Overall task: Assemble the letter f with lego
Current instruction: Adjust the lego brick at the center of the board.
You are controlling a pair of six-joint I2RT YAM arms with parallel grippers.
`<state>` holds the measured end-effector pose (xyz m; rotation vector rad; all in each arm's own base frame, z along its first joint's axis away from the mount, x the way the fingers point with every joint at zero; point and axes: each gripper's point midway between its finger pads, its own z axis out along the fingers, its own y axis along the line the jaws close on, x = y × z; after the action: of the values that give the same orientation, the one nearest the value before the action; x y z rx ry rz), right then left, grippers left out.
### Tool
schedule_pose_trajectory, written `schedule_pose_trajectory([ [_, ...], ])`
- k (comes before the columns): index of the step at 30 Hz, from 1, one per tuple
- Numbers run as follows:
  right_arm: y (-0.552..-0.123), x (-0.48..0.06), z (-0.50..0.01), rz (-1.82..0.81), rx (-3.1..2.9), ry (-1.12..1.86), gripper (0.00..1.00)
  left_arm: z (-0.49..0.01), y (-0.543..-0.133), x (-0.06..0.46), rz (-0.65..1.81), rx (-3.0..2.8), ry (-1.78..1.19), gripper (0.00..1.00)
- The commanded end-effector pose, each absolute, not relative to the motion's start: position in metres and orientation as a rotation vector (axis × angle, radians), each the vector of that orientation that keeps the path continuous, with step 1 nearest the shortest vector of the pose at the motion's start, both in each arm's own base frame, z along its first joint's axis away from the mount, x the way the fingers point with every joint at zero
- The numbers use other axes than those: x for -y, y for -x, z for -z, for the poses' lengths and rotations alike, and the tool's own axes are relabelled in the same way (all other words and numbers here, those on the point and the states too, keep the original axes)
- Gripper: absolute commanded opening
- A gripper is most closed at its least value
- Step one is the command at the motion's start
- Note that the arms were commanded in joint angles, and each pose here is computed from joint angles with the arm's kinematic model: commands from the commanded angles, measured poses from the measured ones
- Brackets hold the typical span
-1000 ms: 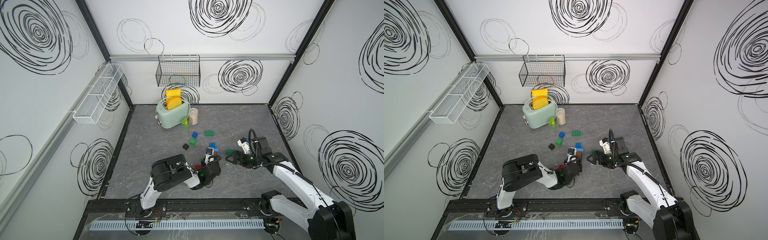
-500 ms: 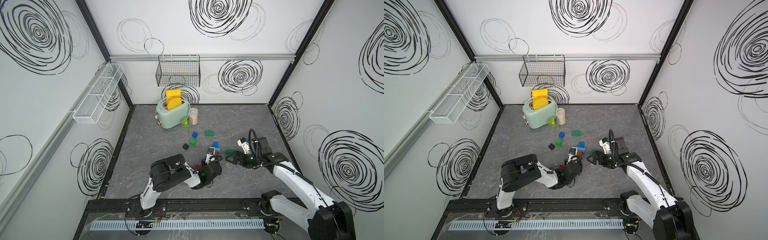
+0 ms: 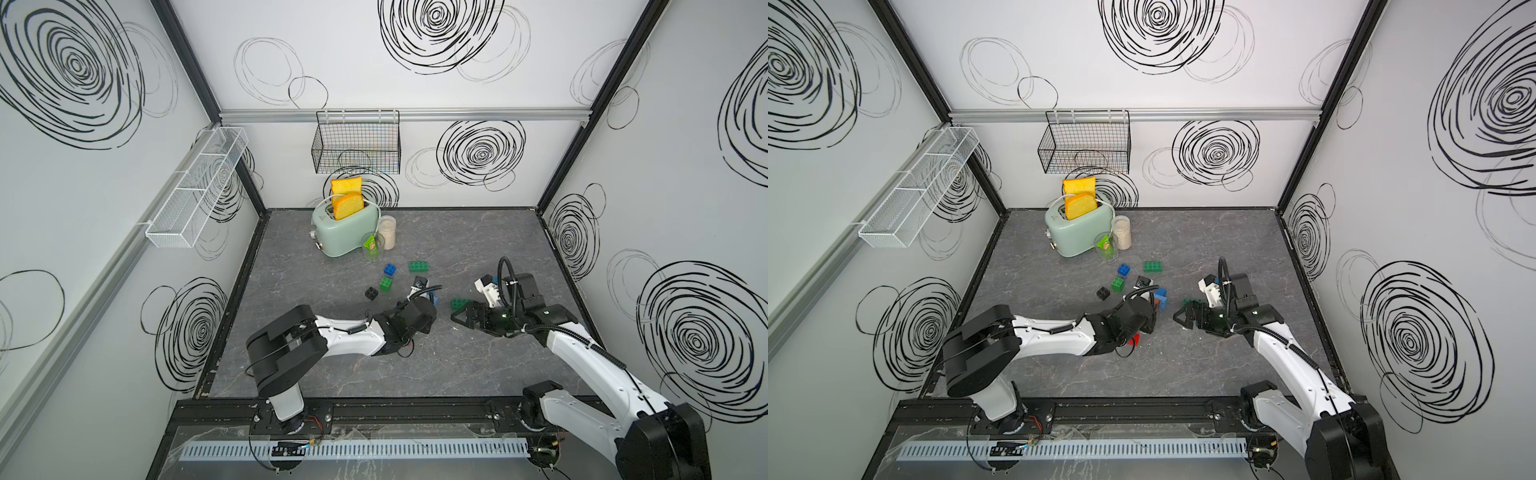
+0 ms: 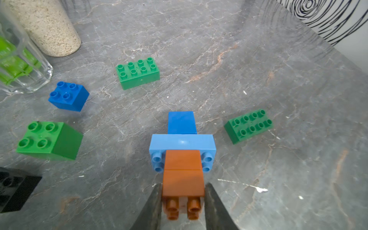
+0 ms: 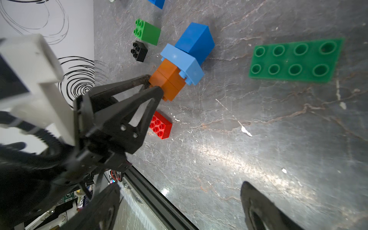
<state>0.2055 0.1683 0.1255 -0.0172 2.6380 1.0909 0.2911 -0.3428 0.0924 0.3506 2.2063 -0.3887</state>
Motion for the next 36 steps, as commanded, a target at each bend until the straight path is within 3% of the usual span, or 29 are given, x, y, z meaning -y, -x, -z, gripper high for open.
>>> schedule_pose_trajectory([
  [1,-0.211,-0.172,-0.144,-1.128,-2.581,0.044,0.95,-0.111,-0.271,0.343,0.429,-2.352,-0.447,0.3],
  [15,-0.217,-0.166,-0.15,-1.077,-2.601,0.035,0.95,-0.163,-0.254,0.315,0.325,-2.875,-0.362,0.33],
  [20,-0.22,-0.157,-0.144,-1.012,-2.62,0.01,0.95,-0.146,-0.259,0.289,0.153,-2.991,-0.313,0.31],
  [36,-0.228,-0.149,-0.147,-0.962,-2.624,-0.027,0.95,-0.112,-0.287,0.271,0.181,-3.109,-0.146,0.29],
])
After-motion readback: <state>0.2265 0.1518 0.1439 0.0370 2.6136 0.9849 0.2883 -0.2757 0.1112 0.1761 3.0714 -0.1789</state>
